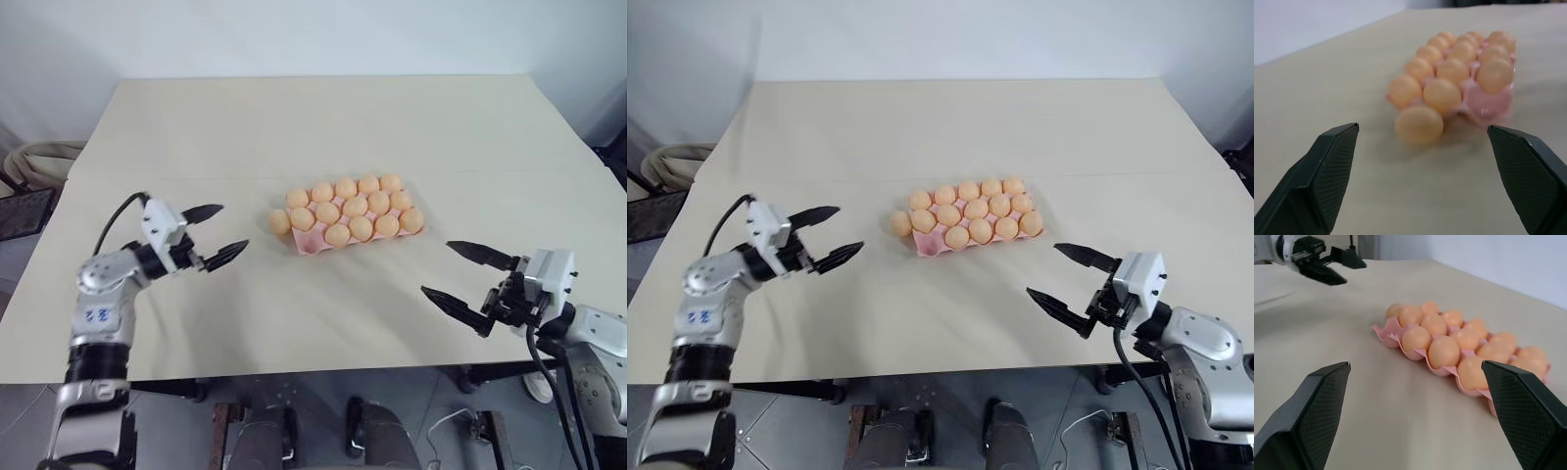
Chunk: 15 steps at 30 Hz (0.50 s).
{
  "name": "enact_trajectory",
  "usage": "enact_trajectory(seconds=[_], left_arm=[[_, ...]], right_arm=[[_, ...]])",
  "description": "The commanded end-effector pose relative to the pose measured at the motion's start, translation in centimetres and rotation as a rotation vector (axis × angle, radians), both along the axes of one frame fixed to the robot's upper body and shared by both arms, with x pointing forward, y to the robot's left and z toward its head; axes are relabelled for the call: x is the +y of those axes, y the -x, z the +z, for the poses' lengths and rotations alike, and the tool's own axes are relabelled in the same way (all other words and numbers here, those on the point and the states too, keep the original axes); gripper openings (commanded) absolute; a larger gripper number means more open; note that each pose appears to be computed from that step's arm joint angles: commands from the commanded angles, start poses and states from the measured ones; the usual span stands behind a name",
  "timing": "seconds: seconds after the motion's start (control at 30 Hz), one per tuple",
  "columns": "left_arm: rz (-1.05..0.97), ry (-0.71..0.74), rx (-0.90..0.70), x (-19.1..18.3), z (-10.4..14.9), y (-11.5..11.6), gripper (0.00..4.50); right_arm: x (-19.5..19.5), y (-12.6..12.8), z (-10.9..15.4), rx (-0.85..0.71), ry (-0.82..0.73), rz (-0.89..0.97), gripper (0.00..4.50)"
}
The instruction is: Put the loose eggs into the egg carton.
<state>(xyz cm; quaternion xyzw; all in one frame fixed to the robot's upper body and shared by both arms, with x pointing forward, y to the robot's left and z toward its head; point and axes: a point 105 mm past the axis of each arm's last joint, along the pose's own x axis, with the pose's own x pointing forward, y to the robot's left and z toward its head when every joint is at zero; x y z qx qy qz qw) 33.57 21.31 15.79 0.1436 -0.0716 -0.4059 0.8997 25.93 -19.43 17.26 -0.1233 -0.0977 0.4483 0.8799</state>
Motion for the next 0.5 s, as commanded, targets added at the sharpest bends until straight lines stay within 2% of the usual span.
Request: enact_trajectory(seconds=[0.03, 0.23, 0.37, 0.5], left_arm=[[0.007, 0.003, -0.013, 0.7, 0.6, 1.6, 4.48], [0.004, -0.023, 0.016, -0.4, -0.5, 1.7, 4.48], [0.011, -0.024, 0.034, -1.5, -1.0, 0.0, 4.48], [-0.066, -0.034, 0.045, -4.6, -1.2, -1.8, 4.48]], right_arm=[[0.0, -0.1, 0.5, -0.034, 0.01, 0.023, 4.5], [0.1, -0.3, 0.6, -0.041, 0.025, 0.037, 4.5], [-0.2, -0.3, 0.8, -0.048, 0.031, 0.027, 4.5], [-0.5, -0.1, 1.0, -0.059, 0.03, 0.002, 4.5]])
